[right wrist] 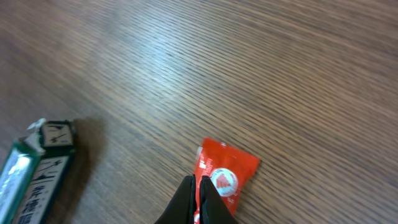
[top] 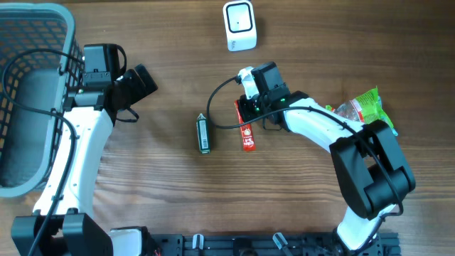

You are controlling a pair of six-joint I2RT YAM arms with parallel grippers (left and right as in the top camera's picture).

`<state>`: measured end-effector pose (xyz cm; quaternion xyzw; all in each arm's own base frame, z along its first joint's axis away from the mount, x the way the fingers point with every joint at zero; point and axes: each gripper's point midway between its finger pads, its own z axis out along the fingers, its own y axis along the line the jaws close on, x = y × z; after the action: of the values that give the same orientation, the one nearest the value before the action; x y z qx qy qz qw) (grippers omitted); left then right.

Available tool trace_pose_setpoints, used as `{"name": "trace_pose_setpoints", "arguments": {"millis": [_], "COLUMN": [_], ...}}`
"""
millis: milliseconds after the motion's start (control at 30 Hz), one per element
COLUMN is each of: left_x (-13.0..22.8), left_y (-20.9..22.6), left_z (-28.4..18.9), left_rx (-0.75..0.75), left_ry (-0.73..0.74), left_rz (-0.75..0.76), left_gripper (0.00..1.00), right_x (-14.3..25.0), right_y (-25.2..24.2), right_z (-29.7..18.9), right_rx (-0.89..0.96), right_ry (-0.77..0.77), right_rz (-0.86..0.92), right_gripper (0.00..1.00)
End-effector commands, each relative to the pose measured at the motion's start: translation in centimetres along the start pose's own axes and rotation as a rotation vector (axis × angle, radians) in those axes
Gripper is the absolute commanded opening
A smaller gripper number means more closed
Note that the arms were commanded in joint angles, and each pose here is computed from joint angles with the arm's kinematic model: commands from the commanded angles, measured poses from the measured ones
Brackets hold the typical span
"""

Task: Scan the item barcode
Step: 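Reach the right gripper down to the red Nescafe stick and grasp, then lift the Nescafe stick and swing it right and up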

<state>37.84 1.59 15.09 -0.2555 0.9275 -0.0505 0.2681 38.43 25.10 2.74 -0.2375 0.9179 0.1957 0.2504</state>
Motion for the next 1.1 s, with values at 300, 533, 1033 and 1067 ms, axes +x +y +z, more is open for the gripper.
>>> {"name": "trace_pose_setpoints", "arguments": {"millis": [300, 533, 1033, 1067], "left_x": [-0.7, -0.7, -0.7, -0.7], "left_y": [-0.1, -0.1, -0.1, -0.1], "left_z": [-0.5, -0.5, -0.5, -0.5], "left_rx": [0.003, 0.003, 0.003, 0.003], "left_ry": [-0.022, -0.022, -0.022, -0.022], "left_rz": [-0.006, -0.006, -0.006, -0.006], "left_gripper": [1.00, 1.00, 1.00, 1.00], "right_x": [3.0, 9.5, 9.0, 9.3], "right_y": [-4.0, -2.2, -4.6, -4.6], "right_z": [0.7, -7.2, -6.0, -6.1], "right_rx": [0.234, 0.279, 0.211, 0.207], "right_ry": [0.124, 0.417, 0.435, 0.444], "right_rz": [-0.064, 0.204, -0.635, -0.634], "right_gripper": [0.04, 0.12, 0.38, 0.33]}}
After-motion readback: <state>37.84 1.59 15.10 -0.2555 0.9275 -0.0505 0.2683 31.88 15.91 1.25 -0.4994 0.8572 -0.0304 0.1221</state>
